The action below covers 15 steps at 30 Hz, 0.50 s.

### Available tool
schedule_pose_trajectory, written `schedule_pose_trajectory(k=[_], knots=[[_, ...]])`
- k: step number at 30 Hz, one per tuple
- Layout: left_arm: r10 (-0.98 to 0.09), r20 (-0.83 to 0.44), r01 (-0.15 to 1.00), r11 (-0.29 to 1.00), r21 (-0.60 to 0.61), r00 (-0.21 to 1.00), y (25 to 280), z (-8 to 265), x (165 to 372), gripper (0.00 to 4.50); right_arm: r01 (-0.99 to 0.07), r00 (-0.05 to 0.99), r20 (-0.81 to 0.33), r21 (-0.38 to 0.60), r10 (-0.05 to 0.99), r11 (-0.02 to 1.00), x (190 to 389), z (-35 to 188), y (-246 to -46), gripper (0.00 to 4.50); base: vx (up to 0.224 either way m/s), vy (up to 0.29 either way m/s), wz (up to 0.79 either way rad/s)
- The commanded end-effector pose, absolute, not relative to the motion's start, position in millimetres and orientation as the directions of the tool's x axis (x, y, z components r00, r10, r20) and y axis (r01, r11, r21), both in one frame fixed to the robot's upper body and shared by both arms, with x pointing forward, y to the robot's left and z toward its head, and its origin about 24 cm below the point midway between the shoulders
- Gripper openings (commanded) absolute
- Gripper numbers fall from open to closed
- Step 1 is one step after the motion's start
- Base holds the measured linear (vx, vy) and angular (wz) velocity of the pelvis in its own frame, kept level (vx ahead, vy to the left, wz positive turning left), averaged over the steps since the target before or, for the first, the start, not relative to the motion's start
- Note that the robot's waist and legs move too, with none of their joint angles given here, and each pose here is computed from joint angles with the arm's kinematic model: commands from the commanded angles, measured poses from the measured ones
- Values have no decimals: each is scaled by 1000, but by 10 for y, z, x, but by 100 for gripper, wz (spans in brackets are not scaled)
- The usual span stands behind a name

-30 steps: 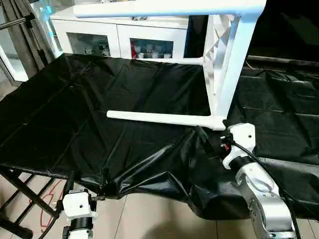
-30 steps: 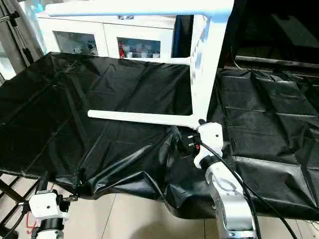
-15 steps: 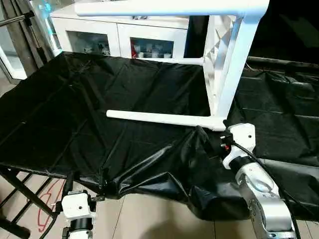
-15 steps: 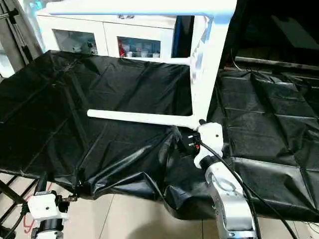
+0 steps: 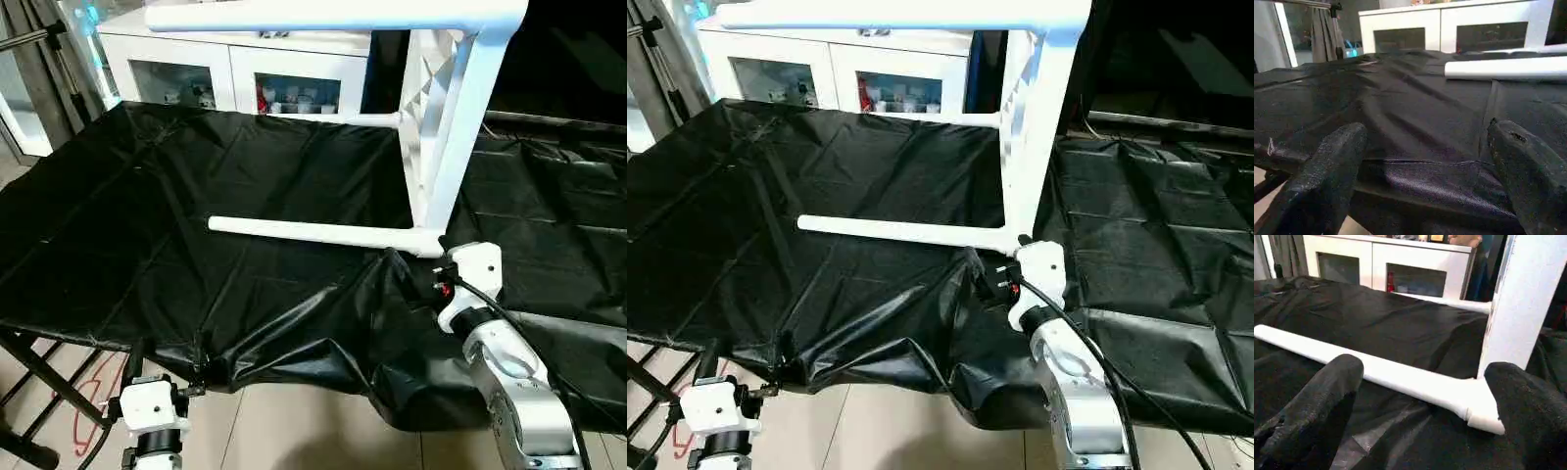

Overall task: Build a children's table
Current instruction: Flip table

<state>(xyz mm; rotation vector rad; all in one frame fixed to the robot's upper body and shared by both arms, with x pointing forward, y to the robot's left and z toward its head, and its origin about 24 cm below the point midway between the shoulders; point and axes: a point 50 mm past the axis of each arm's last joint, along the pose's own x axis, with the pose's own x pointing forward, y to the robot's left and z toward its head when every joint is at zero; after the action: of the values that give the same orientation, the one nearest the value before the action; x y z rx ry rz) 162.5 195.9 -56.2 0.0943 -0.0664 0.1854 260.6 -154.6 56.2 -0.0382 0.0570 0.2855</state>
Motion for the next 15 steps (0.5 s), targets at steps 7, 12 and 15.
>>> schedule_pose_trajectory(k=[7,12,15], knots=[[-340,247,318,940,126,907,1526,975,2829,444,-282,956,-94,-15,279,959,2600,545,-1501,450,5,16,-27],[-359,255,324,931,170,898,1511,981,2811,444,-287,955,-81,-16,285,958,2596,558,-1488,450,16,72,-34],[-343,259,310,937,160,903,1523,979,2818,444,-289,955,-77,-19,287,957,2594,566,-1481,450,0,0,0]])
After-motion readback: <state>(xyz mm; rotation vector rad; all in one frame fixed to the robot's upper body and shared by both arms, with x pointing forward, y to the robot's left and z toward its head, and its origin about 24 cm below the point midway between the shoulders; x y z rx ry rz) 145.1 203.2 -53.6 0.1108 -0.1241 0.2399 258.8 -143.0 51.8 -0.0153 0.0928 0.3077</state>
